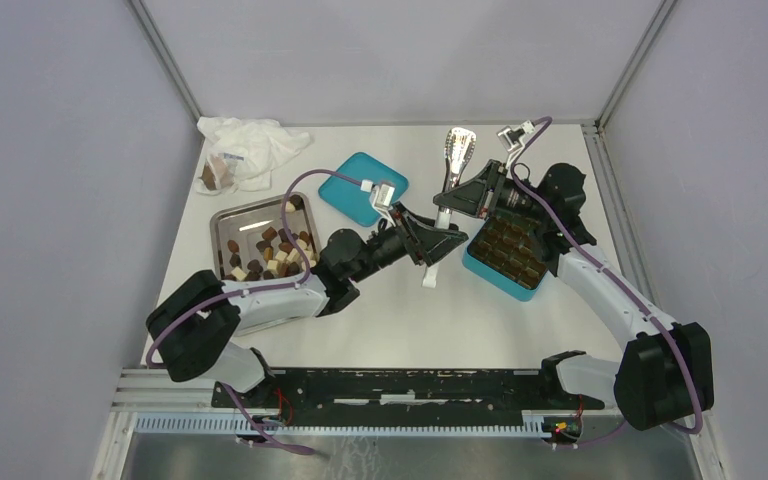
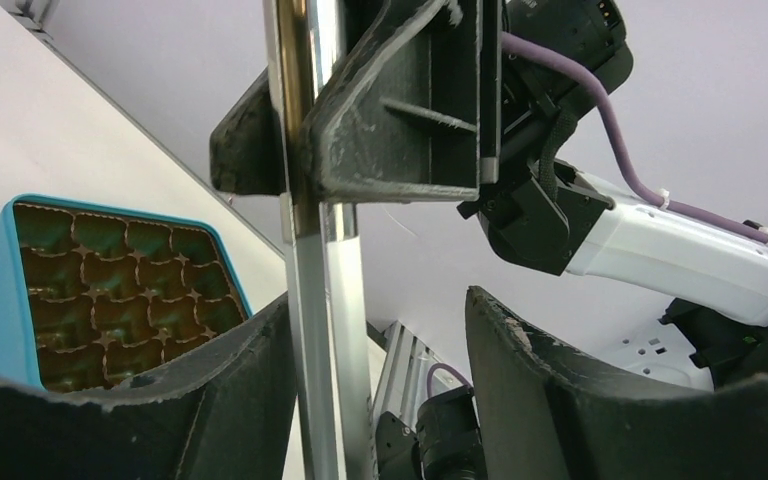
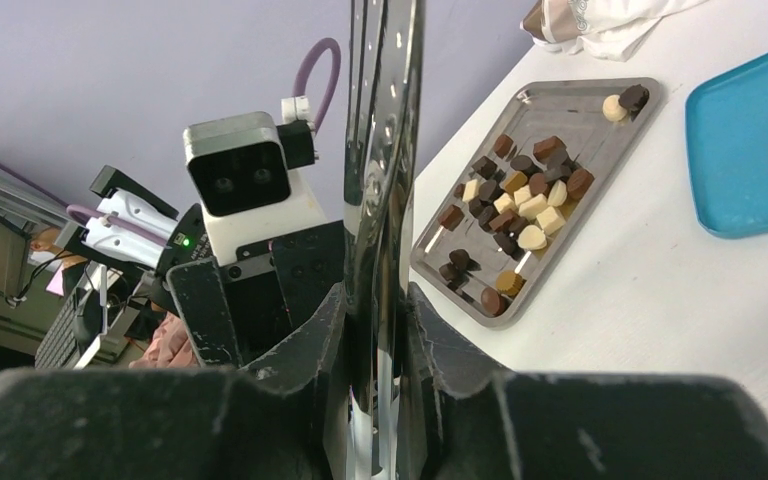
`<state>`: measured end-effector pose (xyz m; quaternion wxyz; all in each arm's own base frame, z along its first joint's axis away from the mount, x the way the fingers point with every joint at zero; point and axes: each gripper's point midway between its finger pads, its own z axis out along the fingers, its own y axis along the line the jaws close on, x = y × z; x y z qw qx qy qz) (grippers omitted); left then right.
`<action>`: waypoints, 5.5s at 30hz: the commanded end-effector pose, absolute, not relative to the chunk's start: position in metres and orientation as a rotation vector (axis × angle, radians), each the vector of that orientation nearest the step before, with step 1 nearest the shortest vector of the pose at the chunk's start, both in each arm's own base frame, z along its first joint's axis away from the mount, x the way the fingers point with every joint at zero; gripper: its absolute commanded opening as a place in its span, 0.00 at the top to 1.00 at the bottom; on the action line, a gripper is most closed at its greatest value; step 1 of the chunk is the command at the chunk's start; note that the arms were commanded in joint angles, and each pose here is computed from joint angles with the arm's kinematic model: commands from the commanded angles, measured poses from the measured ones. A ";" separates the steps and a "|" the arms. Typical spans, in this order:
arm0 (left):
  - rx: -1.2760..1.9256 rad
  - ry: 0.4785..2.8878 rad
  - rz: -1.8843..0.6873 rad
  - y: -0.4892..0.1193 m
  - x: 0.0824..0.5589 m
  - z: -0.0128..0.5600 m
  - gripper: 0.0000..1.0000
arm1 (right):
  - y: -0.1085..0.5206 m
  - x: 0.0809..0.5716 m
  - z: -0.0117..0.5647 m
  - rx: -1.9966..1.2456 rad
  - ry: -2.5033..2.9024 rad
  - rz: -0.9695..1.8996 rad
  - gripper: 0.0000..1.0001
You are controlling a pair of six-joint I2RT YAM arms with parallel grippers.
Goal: Pack the chocolate
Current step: Pick up the clamp at the center of the board.
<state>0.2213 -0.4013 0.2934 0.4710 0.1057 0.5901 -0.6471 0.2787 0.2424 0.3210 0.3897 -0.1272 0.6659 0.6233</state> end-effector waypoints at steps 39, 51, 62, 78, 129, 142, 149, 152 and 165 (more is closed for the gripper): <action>0.294 1.264 -1.669 -0.398 0.208 0.345 0.54 | 0.236 0.261 0.366 -0.440 1.504 1.588 0.25; 0.291 1.267 -1.682 -0.392 0.203 0.347 0.39 | 0.228 0.253 0.363 -0.540 1.452 1.539 0.09; 0.280 1.286 -1.698 -0.392 0.205 0.344 0.55 | 0.217 0.249 0.362 -0.554 1.429 1.497 0.14; 0.255 1.349 -1.816 -0.394 0.216 0.306 0.45 | 0.214 0.280 0.339 -0.440 1.531 1.459 0.57; 0.284 1.752 -1.195 -0.401 0.236 0.245 0.77 | 0.145 0.302 0.317 -0.501 1.587 0.990 0.09; 0.313 1.774 -0.906 -0.409 0.246 0.252 0.77 | 0.165 0.310 0.261 -0.369 1.750 0.998 0.25; 0.327 1.788 -0.809 -0.417 0.246 0.250 0.77 | 0.184 0.309 0.257 -0.352 1.767 1.085 0.51; 0.335 1.792 -0.774 -0.419 0.246 0.250 0.76 | 0.187 0.308 0.260 -0.312 1.759 1.144 0.75; 0.376 1.707 -0.866 -0.405 0.225 0.265 0.24 | 0.185 0.297 0.271 -0.226 1.693 1.340 0.99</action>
